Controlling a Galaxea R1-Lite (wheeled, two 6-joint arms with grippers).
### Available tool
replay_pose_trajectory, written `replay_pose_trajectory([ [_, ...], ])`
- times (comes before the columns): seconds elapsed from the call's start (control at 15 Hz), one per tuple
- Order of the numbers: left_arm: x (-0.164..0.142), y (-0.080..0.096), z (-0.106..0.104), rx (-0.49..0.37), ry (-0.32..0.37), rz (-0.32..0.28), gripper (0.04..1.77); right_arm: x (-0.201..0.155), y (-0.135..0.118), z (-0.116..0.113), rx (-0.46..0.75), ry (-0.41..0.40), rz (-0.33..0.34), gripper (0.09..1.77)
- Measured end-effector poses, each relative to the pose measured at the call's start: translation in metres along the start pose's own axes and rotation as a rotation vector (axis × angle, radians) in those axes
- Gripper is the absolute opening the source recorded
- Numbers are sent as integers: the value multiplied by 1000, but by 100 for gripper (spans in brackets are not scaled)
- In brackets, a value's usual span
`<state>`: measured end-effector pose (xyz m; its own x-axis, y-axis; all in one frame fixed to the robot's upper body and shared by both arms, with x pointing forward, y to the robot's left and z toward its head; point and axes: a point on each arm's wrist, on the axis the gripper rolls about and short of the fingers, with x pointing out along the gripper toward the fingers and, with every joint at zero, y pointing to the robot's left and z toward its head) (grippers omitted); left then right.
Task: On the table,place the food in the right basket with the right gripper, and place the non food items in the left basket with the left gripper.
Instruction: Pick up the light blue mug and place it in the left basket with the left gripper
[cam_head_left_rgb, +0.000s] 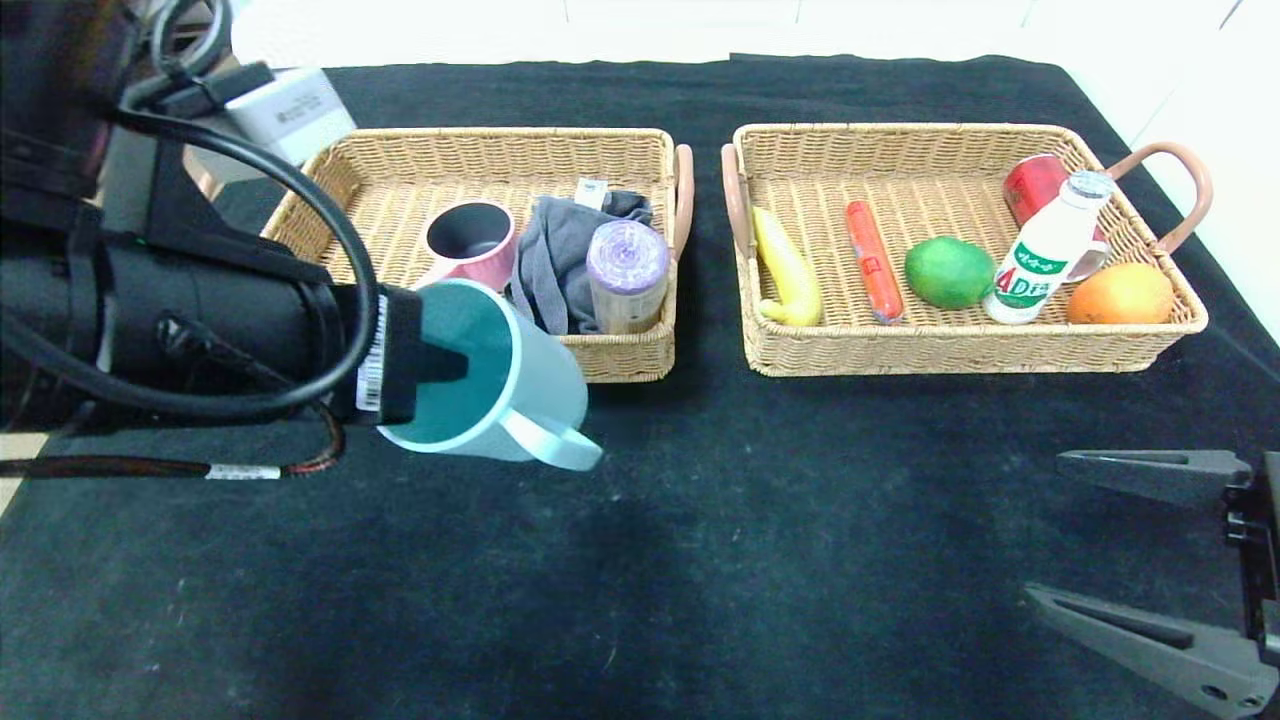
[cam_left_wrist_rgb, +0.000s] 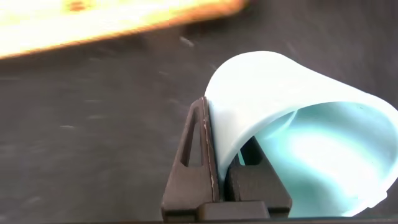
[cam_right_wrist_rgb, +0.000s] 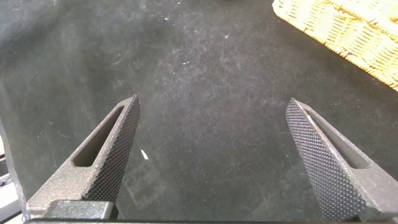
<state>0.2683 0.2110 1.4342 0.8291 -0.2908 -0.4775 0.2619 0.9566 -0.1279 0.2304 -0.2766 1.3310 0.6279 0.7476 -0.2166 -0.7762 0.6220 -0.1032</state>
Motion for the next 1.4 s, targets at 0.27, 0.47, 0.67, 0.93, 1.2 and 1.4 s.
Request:
replay_pose_trajectory([
  [0.27, -7, 36, 18, -51, -139, 58, 18, 0, 0, 0, -1, -2, 0, 171],
  [0.47, -8, 59, 28, -61, -213, 110, 18, -1, 0, 1, -3, -6, -3, 171],
  [0.67, -8, 77, 35, -66, -271, 163, 18, -1, 0, 1, -3, -6, -4, 171],
  [0.93, -5, 101, 40, -87, -295, 207, 18, -2, 0, 1, -3, -6, -5, 171],
  [1.2, 10, 131, 51, -112, -365, 254, 18, -1, 0, 1, -3, -5, -4, 171],
  [1.4, 27, 148, 57, -119, -402, 270, 18, -1, 0, 1, -2, -4, -4, 171],
])
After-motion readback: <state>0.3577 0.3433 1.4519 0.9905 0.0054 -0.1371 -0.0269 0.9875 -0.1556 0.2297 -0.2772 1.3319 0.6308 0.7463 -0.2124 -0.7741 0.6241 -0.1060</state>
